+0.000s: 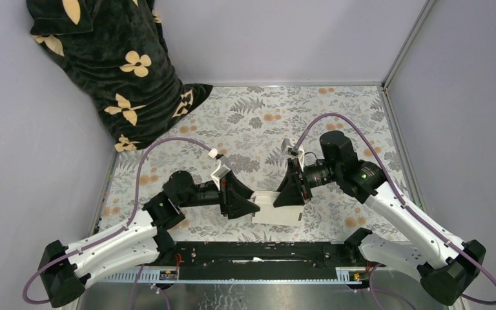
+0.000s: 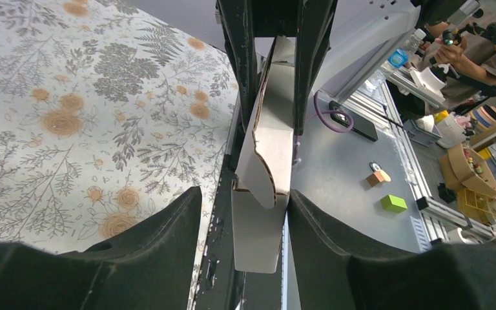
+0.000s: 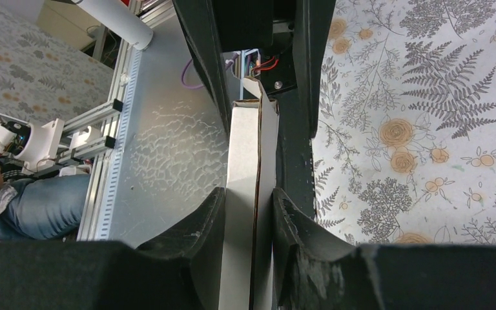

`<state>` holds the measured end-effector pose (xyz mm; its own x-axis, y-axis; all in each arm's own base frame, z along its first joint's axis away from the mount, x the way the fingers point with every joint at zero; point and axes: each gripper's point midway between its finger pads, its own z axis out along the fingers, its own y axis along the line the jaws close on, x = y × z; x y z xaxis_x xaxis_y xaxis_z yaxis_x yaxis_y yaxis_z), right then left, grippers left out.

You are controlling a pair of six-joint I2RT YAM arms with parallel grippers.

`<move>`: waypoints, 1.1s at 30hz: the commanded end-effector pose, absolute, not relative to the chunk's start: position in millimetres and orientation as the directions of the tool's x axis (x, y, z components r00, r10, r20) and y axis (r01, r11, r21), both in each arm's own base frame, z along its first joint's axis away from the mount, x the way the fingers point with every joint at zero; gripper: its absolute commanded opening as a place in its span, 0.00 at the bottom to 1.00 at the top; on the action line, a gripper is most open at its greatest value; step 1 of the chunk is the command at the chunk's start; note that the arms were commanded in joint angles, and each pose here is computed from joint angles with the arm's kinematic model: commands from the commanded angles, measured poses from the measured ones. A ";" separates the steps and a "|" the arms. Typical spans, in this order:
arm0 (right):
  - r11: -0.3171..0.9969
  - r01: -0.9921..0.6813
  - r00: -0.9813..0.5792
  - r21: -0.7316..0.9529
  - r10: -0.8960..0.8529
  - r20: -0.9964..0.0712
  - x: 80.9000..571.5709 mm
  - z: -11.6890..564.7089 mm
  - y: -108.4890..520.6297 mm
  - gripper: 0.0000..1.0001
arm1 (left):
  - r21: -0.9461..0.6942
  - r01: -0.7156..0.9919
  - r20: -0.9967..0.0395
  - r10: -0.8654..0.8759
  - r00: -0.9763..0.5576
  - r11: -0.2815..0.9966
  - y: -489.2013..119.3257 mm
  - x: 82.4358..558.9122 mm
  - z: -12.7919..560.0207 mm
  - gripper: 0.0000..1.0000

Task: Fold the paper box
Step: Close the paper box at the center of the board.

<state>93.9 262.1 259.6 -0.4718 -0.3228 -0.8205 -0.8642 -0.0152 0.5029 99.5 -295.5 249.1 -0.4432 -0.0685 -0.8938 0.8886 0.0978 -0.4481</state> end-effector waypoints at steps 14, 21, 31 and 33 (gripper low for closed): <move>-0.097 -0.862 -0.448 0.498 -0.314 -0.837 87.0 270.4 282.0 0.13 | -0.400 0.917 -0.912 -0.100 -0.399 -0.011 -321.2 94.9 269.2 0.41; 0.037 -0.882 -0.453 0.469 -0.341 -0.824 104.0 258.6 279.0 0.32 | -0.376 0.920 -0.927 -0.068 -0.370 0.111 -319.4 109.1 251.5 0.23; 0.756 -0.634 -0.562 0.165 -0.304 -0.769 199.8 219.0 202.0 0.54 | -0.382 0.844 -0.922 -0.089 -0.377 0.376 -286.8 133.8 198.3 0.22; 0.811 -0.575 -0.577 0.109 -0.307 -0.757 206.5 207.9 186.4 0.55 | -0.396 0.823 -0.912 -0.073 -0.403 0.407 -286.3 135.5 181.7 0.22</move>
